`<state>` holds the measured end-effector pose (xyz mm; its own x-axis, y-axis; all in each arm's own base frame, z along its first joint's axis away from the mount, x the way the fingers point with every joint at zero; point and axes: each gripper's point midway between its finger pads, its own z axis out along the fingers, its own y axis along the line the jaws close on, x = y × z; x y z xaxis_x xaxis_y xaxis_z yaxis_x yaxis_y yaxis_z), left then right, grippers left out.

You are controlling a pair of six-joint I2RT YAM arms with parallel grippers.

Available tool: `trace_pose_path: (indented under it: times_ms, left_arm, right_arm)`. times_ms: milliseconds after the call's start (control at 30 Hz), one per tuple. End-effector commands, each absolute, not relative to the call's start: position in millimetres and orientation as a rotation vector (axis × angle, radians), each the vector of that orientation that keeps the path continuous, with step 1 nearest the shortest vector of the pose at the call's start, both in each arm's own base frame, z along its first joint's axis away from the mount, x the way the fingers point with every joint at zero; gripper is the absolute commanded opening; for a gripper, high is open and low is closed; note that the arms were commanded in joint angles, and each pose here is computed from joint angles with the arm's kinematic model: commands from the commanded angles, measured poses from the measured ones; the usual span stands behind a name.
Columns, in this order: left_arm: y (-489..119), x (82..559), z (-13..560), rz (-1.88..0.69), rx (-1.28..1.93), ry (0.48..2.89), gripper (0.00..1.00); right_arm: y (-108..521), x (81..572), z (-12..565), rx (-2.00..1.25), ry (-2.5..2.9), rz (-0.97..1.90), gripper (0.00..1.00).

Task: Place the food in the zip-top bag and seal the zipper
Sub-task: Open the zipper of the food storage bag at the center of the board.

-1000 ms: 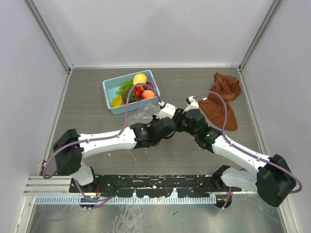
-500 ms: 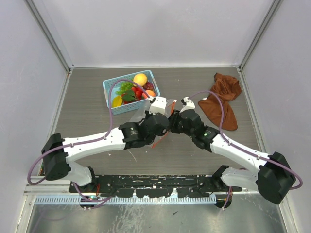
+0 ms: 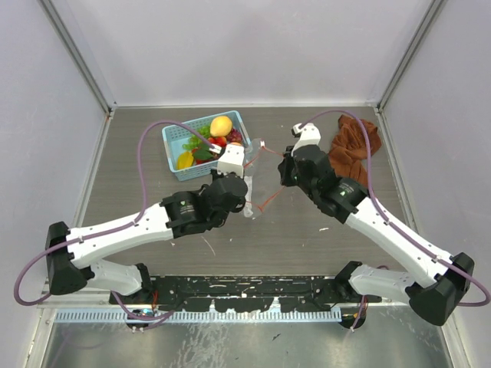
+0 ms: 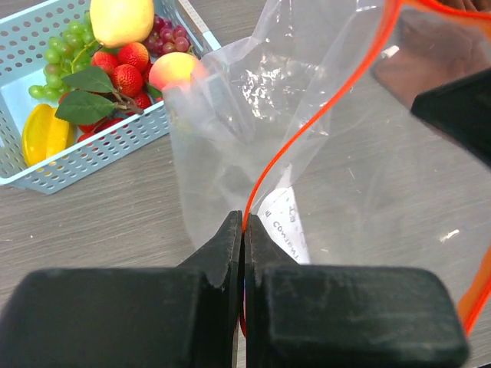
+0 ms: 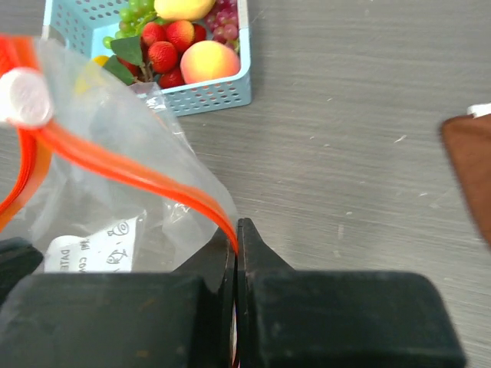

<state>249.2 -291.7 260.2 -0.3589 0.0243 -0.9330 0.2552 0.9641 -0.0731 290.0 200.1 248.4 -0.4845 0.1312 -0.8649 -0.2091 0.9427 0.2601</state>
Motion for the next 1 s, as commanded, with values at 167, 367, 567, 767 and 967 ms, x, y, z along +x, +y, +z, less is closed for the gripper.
trace_pose_path:
  times_ms: [167,367,567,767,967]
  left_arm:
    - [-288,242,265,-0.302,0.187,1.952,0.00]
    - [-291,246,235,-0.292,0.159,1.970,0.00]
    - [-296,246,218,-0.302,0.128,1.998,0.00]
    - [-296,244,225,-0.378,0.118,1.978,0.21]
    - [-298,246,241,-0.460,0.117,1.954,0.41]
  right_arm:
    - [158,295,270,-0.319,2.107,0.004,0.00]
    - [164,304,252,-0.353,2.123,-0.030,0.02]
    - [198,305,237,-0.411,2.157,0.138,0.02]
    - [221,300,236,-0.461,2.162,0.213,0.00]
    - [243,294,240,-0.485,2.147,0.257,0.00]
